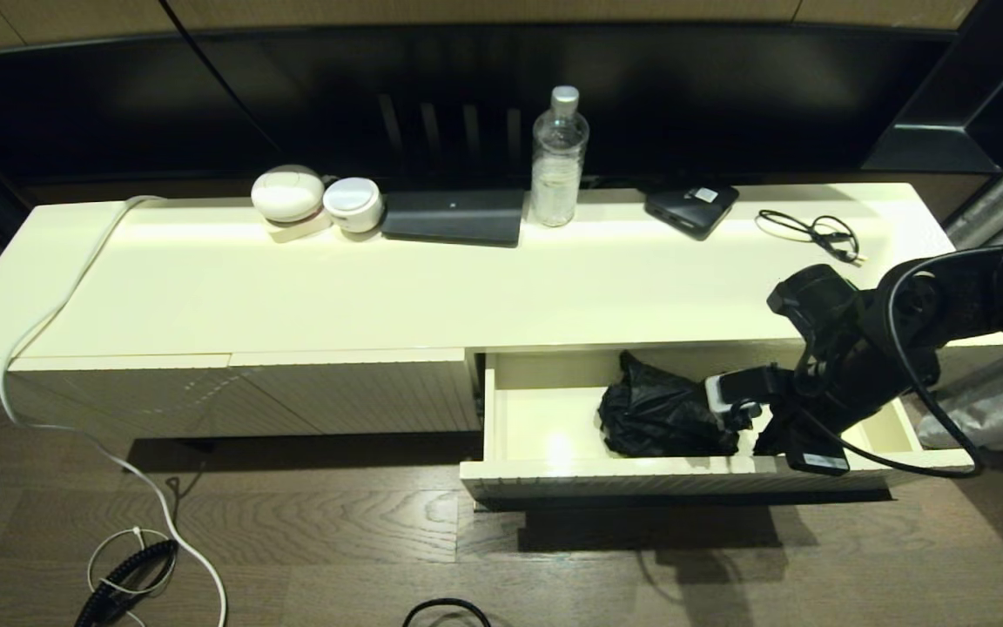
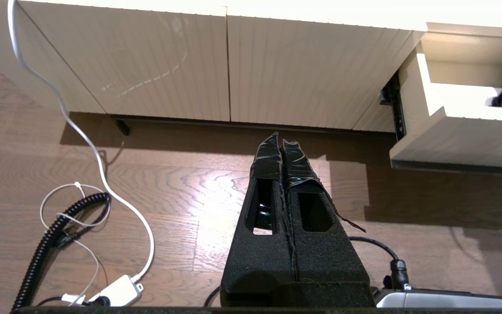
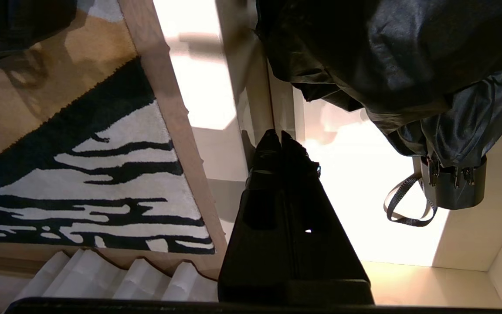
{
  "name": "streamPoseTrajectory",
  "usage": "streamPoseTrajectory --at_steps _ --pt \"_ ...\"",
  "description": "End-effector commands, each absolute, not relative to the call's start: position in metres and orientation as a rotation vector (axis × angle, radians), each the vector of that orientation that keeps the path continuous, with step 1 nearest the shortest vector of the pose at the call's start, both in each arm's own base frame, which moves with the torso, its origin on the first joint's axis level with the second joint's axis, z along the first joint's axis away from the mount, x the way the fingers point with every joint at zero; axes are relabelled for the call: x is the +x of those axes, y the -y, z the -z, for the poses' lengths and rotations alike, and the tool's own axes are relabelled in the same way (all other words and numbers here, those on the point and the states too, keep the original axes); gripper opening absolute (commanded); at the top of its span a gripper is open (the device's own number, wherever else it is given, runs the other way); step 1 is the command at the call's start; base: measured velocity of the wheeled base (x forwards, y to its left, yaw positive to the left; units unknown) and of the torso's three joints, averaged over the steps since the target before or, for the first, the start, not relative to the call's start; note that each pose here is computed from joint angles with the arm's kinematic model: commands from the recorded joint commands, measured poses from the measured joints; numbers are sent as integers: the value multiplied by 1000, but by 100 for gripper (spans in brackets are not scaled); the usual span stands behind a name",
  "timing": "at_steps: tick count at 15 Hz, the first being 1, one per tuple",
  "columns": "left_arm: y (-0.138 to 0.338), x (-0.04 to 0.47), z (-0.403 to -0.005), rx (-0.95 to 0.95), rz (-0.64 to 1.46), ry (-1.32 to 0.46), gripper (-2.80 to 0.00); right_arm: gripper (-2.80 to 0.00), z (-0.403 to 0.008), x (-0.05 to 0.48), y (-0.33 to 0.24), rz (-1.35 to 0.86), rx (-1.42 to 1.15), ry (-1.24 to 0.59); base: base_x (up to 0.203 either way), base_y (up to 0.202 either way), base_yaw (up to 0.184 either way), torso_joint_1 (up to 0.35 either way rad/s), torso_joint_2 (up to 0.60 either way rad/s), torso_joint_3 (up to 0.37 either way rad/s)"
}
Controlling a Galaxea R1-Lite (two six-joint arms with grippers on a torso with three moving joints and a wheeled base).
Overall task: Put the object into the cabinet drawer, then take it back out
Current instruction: Open the drawer
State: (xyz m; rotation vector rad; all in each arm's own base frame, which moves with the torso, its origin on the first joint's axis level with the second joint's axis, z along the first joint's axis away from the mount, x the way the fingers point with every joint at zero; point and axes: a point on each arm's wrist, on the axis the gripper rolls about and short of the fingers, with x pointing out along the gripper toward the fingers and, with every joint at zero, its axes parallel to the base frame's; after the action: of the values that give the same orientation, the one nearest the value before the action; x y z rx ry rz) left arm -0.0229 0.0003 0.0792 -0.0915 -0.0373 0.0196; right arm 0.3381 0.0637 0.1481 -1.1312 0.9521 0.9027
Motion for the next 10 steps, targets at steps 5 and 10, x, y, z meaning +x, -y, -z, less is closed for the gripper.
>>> streamPoseTrajectory --at_steps 5,10 --pt "0 -23 -79 -92 -20 39 -280 -280 -129 326 -62 -939 -1118 -972 0 0 0 0 0 0" --pt "0 -23 -79 -92 -20 39 -280 -280 -128 317 -62 -956 -1114 -980 0 0 0 0 0 0"
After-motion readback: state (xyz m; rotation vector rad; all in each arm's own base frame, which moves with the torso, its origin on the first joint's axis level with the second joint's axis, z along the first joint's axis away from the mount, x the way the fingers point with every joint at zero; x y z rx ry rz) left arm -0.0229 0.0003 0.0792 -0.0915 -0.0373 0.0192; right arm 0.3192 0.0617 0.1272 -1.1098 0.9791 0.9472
